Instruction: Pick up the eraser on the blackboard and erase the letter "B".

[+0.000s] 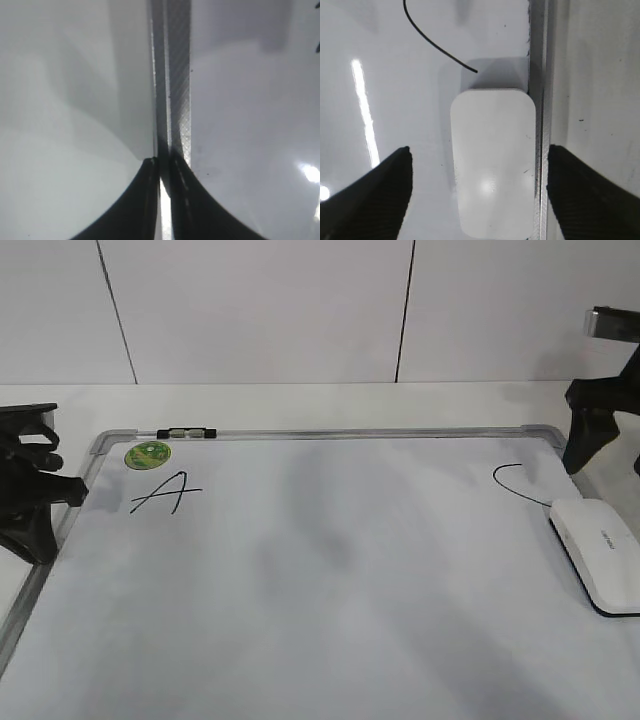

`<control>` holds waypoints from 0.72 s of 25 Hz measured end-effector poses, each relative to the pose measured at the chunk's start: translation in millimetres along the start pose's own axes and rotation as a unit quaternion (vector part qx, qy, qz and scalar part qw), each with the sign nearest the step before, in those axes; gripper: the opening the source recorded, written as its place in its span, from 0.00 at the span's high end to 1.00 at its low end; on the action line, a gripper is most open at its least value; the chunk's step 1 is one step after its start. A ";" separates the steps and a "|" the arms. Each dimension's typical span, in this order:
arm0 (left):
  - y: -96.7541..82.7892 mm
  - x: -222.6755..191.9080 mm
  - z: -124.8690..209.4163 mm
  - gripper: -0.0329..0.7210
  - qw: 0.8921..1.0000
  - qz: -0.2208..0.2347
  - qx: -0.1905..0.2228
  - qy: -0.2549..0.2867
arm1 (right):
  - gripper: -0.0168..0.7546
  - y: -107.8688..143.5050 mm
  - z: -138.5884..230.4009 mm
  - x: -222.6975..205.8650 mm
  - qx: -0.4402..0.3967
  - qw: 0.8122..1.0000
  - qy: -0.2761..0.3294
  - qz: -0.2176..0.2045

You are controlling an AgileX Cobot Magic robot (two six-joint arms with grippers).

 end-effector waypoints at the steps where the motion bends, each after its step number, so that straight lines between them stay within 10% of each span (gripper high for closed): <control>1: 0.0 0.0 0.0 0.89 1.000 0.000 0.000 0.000 | 0.15 0.2 -1.6 1.7 -0.004 1.000 -0.003 0.000; 8: 0.0 0.0 0.0 0.88 1.000 0.000 -0.001 0.000 | 0.25 3.6 1.8 28.5 -0.006 0.999 -0.034 0.000; 18: -1.3 2.6 3.1 0.61 1.000 0.002 -0.003 0.014 | 0.25 16.8 20.1 104.5 -0.008 0.991 -0.135 -0.011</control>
Point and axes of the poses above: a point on each arm's last joint axis where the gripper is mounted, x pointing back along that axis away from the gripper, y along the wrist's bending axis when the last joint is at zero, z = x × y, the point moved 8 cm from there along -x, pointing out along that axis toward the gripper, and after that the axes turned 1 degree about x, right-handed, at the moved point
